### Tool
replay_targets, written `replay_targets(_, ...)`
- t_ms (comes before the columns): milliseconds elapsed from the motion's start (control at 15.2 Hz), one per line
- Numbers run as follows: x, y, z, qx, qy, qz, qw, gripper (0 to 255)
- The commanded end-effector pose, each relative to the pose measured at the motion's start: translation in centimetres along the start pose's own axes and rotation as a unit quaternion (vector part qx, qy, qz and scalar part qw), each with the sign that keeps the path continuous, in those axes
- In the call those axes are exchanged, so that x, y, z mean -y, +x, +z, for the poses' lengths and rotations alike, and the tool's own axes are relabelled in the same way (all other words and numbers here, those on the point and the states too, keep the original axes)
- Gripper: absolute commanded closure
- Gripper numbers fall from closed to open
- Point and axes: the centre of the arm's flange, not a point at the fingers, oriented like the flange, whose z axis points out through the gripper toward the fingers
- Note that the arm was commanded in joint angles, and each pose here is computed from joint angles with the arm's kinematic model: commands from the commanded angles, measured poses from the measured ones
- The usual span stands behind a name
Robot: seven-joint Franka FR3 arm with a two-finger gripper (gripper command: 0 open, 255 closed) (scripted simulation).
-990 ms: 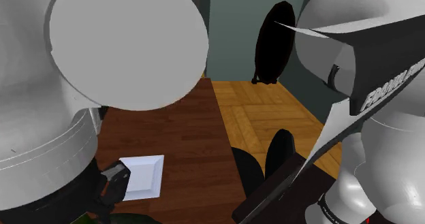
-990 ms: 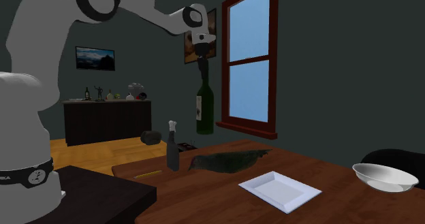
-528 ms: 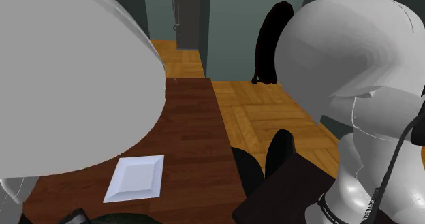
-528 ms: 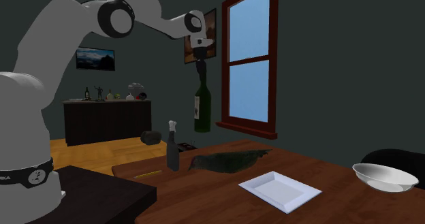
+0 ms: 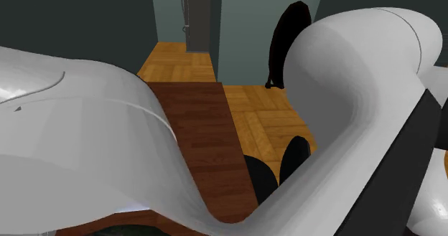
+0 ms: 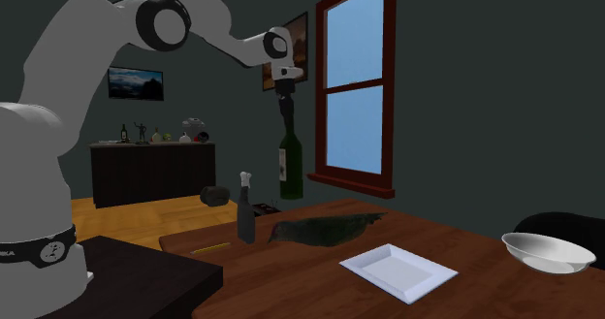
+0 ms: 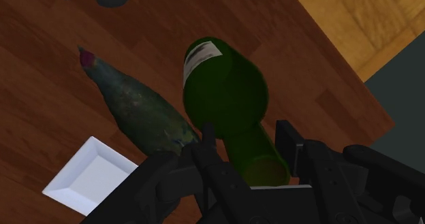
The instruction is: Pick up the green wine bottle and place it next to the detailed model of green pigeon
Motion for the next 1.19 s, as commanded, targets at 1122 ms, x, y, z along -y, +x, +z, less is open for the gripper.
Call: replay_targets(1122, -0.7, -0.9, 9.9, 0.000, 0.000, 0.000, 1.0000, 255)
